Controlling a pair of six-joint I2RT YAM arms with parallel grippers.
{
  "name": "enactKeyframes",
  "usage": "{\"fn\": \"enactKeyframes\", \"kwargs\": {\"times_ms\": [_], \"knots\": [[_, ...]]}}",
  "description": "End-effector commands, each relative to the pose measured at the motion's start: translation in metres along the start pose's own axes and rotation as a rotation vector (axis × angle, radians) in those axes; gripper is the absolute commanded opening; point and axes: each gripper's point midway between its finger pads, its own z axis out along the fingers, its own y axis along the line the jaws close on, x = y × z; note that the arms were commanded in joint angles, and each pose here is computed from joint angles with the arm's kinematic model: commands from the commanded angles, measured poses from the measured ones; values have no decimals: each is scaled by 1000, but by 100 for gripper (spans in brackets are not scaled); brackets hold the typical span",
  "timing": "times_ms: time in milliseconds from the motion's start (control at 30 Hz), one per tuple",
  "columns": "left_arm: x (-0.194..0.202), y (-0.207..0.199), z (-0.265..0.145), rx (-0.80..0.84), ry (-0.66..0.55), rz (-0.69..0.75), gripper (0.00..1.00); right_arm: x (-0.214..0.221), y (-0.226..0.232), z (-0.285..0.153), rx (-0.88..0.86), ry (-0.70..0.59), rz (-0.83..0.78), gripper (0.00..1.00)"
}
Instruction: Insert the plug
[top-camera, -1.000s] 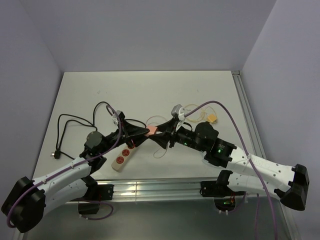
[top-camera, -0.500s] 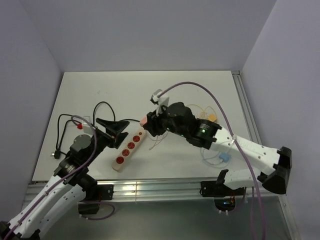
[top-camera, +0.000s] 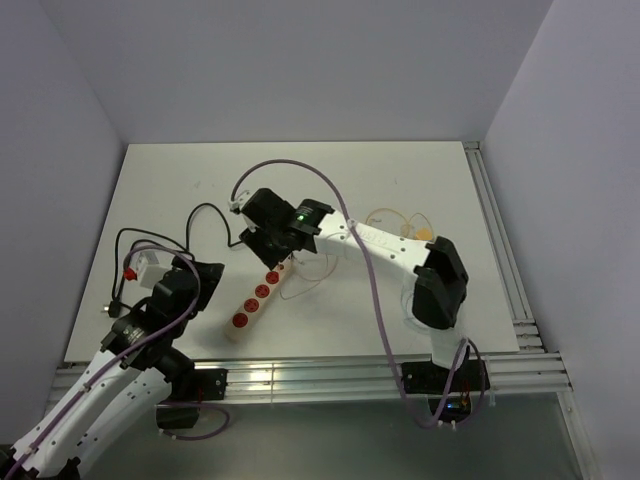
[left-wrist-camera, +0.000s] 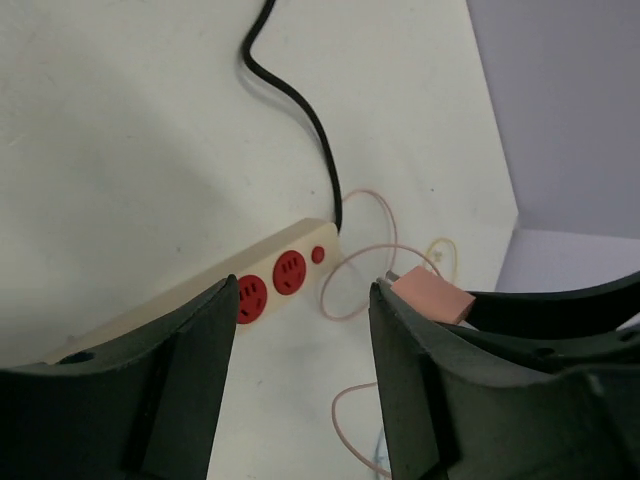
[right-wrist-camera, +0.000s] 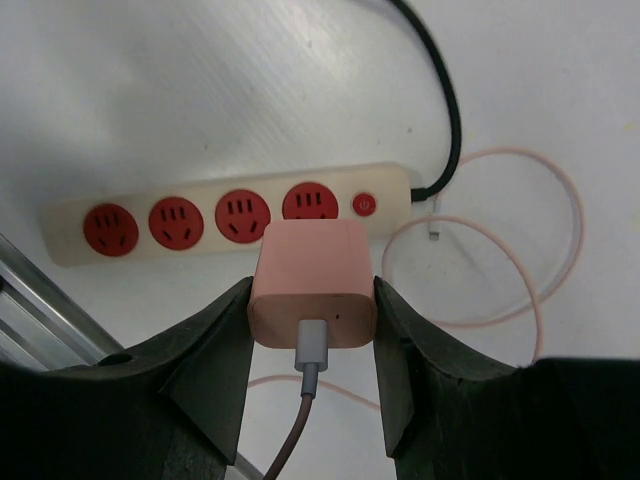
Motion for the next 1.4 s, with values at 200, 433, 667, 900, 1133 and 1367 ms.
{"fn": "enactKeyframes", "kwargs": {"times_ms": [200, 433, 667, 900, 1133, 1367], "knots": [[-1, 30, 8, -66, -42, 16, 64, 32, 10, 27, -66, 215, -128, 0], [1, 33, 7, -51, -33, 11, 63, 35, 13, 45, -85, 251, -135, 0], [1, 38, 4, -48, -32, -3, 64, 34, 15, 59, -88, 276, -135, 0], [-7, 42, -3, -37, -59, -41, 63, 36, 13, 67, -64, 292, -129, 0], [-8, 39, -6, -18, -59, -44, 62, 40, 4, 72, -26, 306, -128, 0], [-8, 40, -6, -21, -56, -36, 61, 46, -2, 77, -22, 325, -118, 0]]}}
